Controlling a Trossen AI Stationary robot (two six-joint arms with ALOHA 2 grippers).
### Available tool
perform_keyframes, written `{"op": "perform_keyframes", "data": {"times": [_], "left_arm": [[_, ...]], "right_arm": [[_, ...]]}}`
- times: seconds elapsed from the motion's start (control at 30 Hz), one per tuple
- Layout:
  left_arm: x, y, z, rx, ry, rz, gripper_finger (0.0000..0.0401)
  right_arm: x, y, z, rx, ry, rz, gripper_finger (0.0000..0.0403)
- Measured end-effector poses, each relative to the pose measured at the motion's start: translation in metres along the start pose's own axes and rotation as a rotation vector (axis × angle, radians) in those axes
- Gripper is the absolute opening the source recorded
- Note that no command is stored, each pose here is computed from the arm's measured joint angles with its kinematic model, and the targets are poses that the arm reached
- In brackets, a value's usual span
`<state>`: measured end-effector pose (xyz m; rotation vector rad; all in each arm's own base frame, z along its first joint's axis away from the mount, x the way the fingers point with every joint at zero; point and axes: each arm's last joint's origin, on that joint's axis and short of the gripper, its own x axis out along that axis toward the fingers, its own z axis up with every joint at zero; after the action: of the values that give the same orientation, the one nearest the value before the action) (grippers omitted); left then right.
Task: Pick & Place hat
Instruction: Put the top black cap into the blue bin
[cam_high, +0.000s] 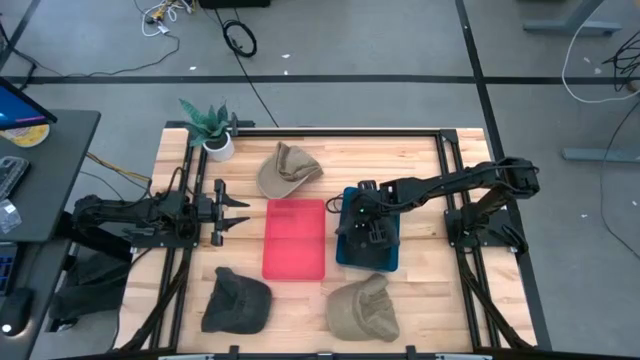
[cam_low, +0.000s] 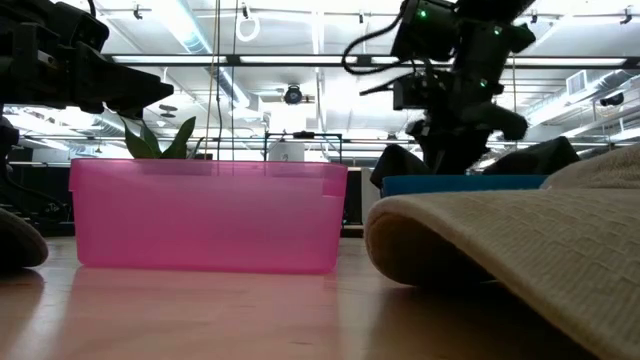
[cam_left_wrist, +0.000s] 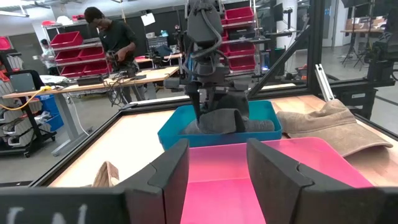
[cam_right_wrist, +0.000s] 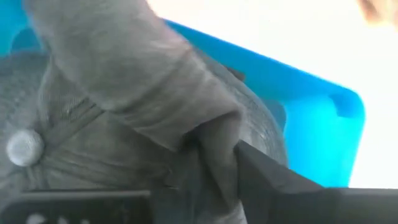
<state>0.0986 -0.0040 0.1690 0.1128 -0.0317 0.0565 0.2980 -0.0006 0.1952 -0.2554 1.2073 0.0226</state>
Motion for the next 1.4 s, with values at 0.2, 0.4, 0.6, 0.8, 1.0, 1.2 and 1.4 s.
{"op": "perform_keyframes", "data": {"times": [0.2,0.4,0.6,0.8,1.0,1.2,1.4], "left_arm": [[0.0,0.0,0.0,0.0,0.0,0.0,0.0165],[0.0,0.0,0.0,0.0,0.0,0.0,0.0165],[0.0,0.0,0.0,0.0,0.0,0.0,0.0165],[0.0,0.0,0.0,0.0,0.0,0.0,0.0165],[0.0,0.0,0.0,0.0,0.0,0.0,0.0165],[0.0,0.0,0.0,0.0,0.0,0.0,0.0165],[0.0,0.0,0.0,0.0,0.0,0.0,0.0165]], "right_arm": [[-0.01,0.004,0.009,-0.007,-0.013,0.017,0.0142],[-0.017,0.005,0.012,0.034,0.015,0.025,0.0157],[-0.027,0.003,0.017,0.033,0.029,0.027,0.0155],[-0.037,0.0,0.028,0.062,-0.036,0.017,0.0147],[-0.036,-0.002,0.042,0.091,-0.202,-0.006,0.0139],[-0.025,0.01,0.035,0.035,-0.198,0.075,0.0133],[-0.018,0.029,0.025,0.032,-0.138,0.111,0.0132]]}}
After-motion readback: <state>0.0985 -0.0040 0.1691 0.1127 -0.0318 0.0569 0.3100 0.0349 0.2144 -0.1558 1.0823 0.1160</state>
